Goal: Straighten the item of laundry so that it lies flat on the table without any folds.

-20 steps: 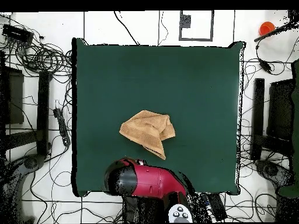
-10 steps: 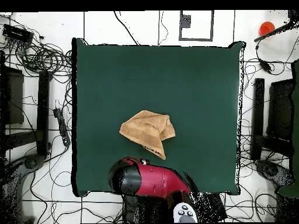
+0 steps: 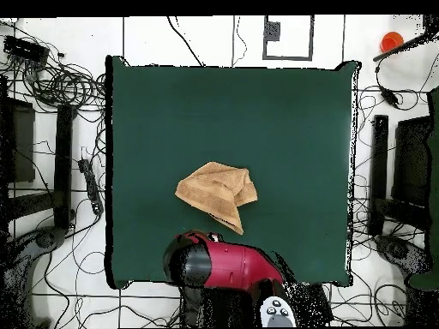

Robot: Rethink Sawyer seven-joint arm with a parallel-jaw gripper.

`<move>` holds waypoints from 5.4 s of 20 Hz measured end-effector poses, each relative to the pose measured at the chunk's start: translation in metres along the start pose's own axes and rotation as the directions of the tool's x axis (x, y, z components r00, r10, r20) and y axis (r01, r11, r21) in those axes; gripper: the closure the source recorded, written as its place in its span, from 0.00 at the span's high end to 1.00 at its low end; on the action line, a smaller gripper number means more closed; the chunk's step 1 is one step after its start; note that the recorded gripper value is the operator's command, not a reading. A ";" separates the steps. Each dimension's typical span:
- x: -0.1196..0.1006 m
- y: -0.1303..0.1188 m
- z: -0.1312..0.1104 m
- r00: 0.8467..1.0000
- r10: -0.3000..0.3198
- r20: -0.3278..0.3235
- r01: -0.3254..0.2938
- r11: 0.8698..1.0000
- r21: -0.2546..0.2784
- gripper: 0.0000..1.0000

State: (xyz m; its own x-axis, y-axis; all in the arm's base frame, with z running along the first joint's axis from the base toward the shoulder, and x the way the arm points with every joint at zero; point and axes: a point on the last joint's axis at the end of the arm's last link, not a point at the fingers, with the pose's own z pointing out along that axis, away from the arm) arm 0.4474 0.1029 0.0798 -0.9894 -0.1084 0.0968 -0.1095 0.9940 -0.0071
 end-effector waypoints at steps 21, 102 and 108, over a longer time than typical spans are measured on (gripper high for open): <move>-0.002 -0.011 0.016 0.989 -0.148 0.013 0.148 0.989 -0.010 1.00; -0.047 -0.048 0.045 0.965 -0.246 0.095 0.249 0.968 -0.025 1.00; -0.044 -0.047 0.049 0.962 -0.257 0.087 0.261 0.965 -0.027 1.00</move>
State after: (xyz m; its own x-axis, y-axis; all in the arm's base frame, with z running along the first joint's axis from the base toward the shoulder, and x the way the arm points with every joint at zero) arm 0.4909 0.0602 0.0267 -0.9323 -0.3617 0.0087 -0.3610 0.9315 0.0450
